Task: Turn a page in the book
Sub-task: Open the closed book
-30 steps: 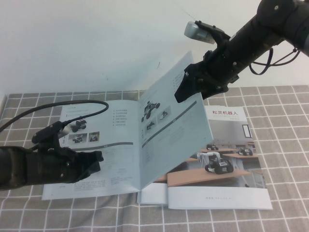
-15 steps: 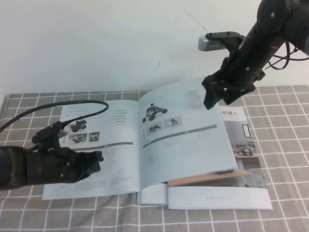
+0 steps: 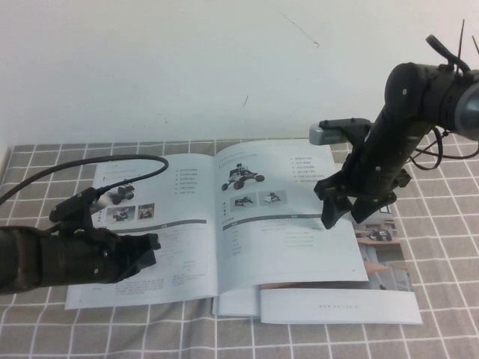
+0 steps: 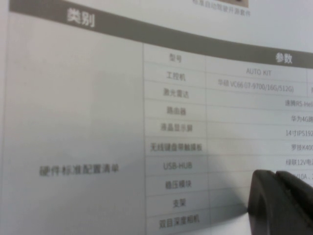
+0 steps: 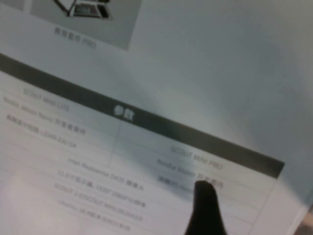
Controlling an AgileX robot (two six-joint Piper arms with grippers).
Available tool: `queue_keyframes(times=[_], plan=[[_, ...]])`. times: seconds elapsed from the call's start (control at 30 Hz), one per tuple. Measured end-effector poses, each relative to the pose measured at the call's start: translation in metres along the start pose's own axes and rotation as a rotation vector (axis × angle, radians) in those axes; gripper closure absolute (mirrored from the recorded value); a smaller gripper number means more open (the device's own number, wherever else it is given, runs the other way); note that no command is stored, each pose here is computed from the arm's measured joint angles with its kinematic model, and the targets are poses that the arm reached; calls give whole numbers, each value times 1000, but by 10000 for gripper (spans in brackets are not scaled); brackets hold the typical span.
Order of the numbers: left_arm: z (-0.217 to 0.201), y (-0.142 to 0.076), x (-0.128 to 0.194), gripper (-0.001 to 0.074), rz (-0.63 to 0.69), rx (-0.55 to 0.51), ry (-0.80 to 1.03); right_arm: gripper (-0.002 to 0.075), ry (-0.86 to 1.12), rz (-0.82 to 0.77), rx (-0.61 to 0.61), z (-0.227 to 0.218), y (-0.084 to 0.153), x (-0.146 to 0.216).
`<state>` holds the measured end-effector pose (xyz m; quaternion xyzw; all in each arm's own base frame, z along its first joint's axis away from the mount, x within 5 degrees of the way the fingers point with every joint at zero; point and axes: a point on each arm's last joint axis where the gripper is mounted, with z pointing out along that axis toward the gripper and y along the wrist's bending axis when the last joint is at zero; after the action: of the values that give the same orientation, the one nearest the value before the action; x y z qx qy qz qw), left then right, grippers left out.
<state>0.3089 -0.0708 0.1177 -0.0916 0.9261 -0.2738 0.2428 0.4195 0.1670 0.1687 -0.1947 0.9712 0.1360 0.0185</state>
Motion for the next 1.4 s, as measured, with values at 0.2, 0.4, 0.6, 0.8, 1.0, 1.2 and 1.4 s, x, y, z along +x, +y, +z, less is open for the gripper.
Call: queue_keyframes(times=[0.2,0.4,0.6,0.8,1.0,1.2,1.4], plan=[[0,0,0,738,0,0,0,256,-24,22,-37,4,2,0],[0,0,0,738,0,0,0,256,-29,24,-40,4,2,-1],[0,0,0,738,0,0,0,256,-21,27,-37,8,1,-1],[0,0,0,738,0,0,0,256,10,36,-46,16,0,0],[0,0,0,738,3,0,0,256,-14,33,-161,15,10,-2],[0,0,0,738,3,0,0,264,-37,23,-213,13,15,-5],[0,0,0,738,3,0,0,274,6,0,-70,6,4,-4]])
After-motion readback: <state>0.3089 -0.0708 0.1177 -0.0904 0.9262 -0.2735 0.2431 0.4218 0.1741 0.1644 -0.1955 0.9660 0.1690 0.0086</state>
